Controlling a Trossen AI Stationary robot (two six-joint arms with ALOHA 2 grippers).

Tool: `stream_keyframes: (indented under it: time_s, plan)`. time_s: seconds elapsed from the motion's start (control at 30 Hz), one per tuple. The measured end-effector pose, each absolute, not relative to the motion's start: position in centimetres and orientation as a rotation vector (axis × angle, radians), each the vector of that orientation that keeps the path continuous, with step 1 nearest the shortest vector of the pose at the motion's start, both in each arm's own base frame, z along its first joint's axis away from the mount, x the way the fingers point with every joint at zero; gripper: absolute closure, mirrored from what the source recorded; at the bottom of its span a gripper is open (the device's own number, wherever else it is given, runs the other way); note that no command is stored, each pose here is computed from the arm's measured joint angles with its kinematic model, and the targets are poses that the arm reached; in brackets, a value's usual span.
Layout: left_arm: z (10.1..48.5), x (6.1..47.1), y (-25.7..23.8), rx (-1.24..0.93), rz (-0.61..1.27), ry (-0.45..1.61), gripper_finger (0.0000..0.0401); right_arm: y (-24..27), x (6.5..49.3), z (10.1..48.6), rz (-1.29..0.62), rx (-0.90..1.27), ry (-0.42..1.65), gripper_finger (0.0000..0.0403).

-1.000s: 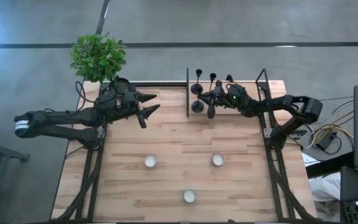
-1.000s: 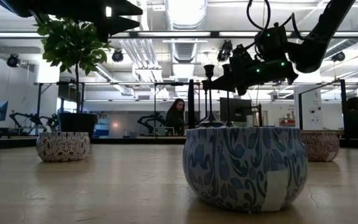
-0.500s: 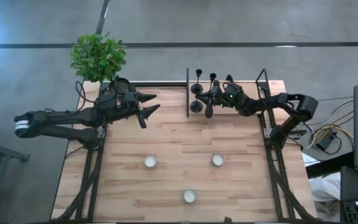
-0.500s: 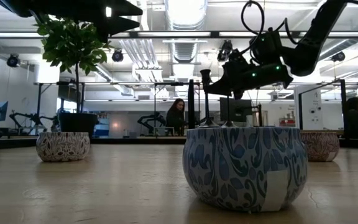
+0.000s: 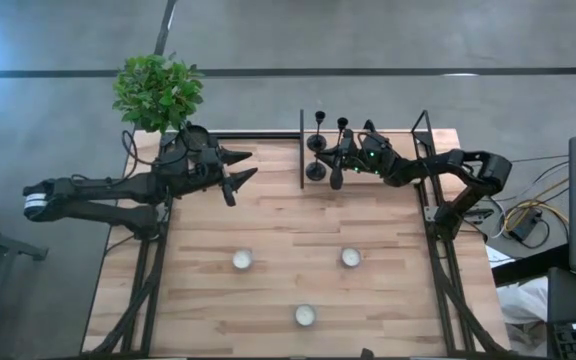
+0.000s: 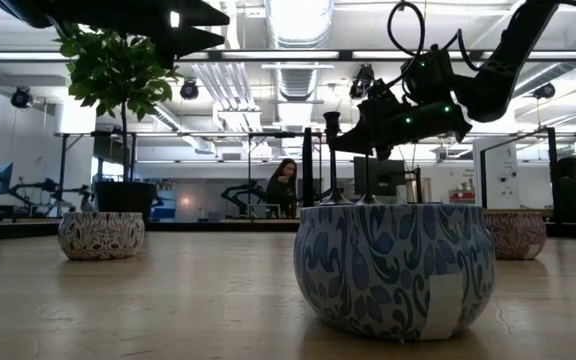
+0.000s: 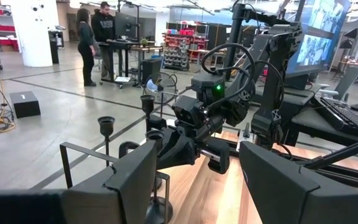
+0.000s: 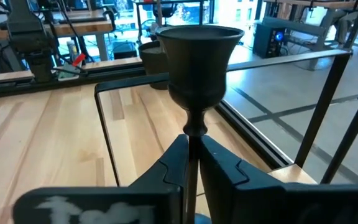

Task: Pick & Place candle stick holders
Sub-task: Put the black candle holder on the shelf, then put the top right pink scented candle on the shelf

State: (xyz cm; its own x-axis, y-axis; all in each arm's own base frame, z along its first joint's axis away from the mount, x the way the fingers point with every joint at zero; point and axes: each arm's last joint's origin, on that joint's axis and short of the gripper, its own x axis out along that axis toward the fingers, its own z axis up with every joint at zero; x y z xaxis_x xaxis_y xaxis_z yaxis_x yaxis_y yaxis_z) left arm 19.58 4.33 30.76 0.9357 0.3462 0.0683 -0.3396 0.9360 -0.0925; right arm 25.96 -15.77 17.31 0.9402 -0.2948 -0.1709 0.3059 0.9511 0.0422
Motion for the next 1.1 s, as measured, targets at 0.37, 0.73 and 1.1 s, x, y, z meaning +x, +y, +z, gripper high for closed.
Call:
stream_keyframes:
  time_s: [0.37, 0.73, 1.1]
  plan:
    - [30.8, 19.6, 4.3, -0.080, 0.351, -0.085, 0.0165, -15.9, 26.2, 17.7, -0.309, 0.066, 0.150, 0.0314]
    - [30.8, 19.6, 4.3, -0.080, 0.351, -0.085, 0.0165, -15.8, 26.1, 17.8, -0.312, 0.100, 0.155, 0.0255]
    - [30.8, 19.6, 4.3, -0.080, 0.350, -0.084, 0.0165, -14.6, 24.1, 18.9, -0.305, 0.146, 0.351, 0.0230]
